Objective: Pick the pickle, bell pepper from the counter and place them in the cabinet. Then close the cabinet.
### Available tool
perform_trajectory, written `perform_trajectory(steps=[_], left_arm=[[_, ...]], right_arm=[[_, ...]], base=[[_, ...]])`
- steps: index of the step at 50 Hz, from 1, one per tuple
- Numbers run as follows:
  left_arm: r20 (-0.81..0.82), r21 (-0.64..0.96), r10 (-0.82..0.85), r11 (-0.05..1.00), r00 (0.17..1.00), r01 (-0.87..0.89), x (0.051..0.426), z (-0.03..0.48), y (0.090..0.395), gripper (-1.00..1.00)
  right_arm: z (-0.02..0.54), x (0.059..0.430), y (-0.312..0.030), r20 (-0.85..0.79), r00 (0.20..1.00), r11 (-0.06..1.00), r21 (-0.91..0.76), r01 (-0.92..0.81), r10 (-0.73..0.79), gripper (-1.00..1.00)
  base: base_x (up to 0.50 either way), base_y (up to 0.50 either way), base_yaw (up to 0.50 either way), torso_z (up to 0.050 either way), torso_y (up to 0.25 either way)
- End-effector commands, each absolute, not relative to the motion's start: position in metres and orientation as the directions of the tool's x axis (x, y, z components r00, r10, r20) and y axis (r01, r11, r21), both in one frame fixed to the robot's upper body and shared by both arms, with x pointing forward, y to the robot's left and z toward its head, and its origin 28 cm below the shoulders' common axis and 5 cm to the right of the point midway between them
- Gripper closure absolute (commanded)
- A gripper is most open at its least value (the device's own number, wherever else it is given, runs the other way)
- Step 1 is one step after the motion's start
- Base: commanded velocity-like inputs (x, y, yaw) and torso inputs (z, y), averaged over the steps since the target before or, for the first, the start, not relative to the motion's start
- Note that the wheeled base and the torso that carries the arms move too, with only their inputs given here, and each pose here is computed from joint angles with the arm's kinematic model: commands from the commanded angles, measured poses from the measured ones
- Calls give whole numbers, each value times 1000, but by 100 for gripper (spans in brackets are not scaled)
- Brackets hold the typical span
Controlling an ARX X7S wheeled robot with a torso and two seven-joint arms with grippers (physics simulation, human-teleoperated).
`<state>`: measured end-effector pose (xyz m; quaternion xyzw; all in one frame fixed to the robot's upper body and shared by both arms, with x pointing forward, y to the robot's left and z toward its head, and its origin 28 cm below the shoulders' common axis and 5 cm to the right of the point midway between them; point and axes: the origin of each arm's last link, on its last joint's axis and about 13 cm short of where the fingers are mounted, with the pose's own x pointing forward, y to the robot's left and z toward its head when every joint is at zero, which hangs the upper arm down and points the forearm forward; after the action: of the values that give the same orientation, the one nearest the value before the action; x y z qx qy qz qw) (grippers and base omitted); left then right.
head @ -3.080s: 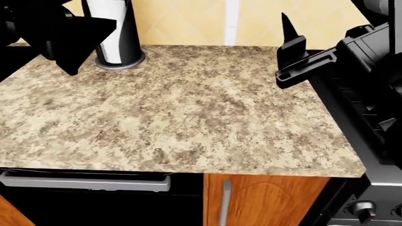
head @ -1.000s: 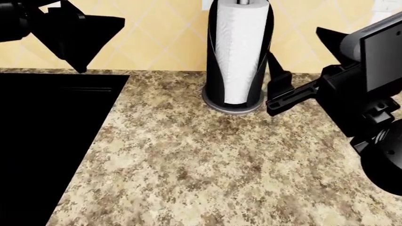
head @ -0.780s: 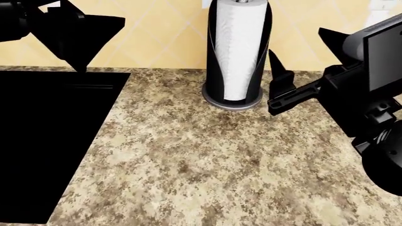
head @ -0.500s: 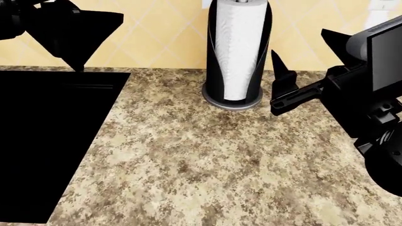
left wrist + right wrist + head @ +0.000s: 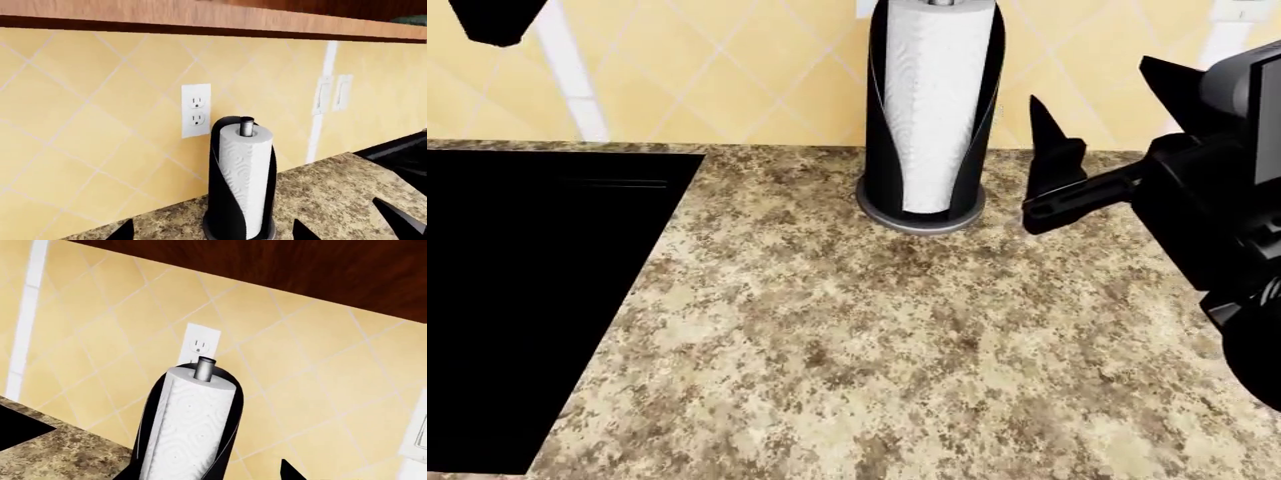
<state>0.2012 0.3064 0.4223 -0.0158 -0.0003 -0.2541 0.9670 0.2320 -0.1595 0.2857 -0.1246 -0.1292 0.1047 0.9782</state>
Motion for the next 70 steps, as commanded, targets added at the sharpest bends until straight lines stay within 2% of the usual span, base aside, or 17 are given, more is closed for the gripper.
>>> perform_trajectory(steps=[1, 21, 38, 52, 65, 70], left_arm=[[83, -186, -419, 885, 904, 427, 191, 431, 312, -100], [124, -403, -197, 885, 972, 231, 190, 440, 324, -100], [180, -534, 27, 842, 983, 74, 184, 448, 338, -100], [292, -572, 116, 817, 950, 76, 173, 467, 346, -100], [428, -602, 240, 795, 871, 77, 157, 492, 355, -100], [477, -581, 231, 807, 848, 108, 152, 497, 354, -100]], right_arm=[[289, 230, -161, 238, 947, 954, -257, -155, 218, -100], [293, 229, -164, 258, 944, 959, -247, -139, 203, -100], [297, 228, -166, 273, 942, 962, -241, -130, 196, -100], [297, 228, -166, 278, 941, 962, -240, -128, 195, -100], [298, 228, -166, 280, 940, 962, -240, -128, 195, -100], [299, 228, -165, 281, 940, 962, -240, -128, 196, -100]], base=[[0, 0, 0, 0, 0], [0, 0, 0, 0, 0], [0, 0, 0, 0, 0], [0, 0, 0, 0, 0], [0, 0, 0, 0, 0], [0, 0, 0, 0, 0]])
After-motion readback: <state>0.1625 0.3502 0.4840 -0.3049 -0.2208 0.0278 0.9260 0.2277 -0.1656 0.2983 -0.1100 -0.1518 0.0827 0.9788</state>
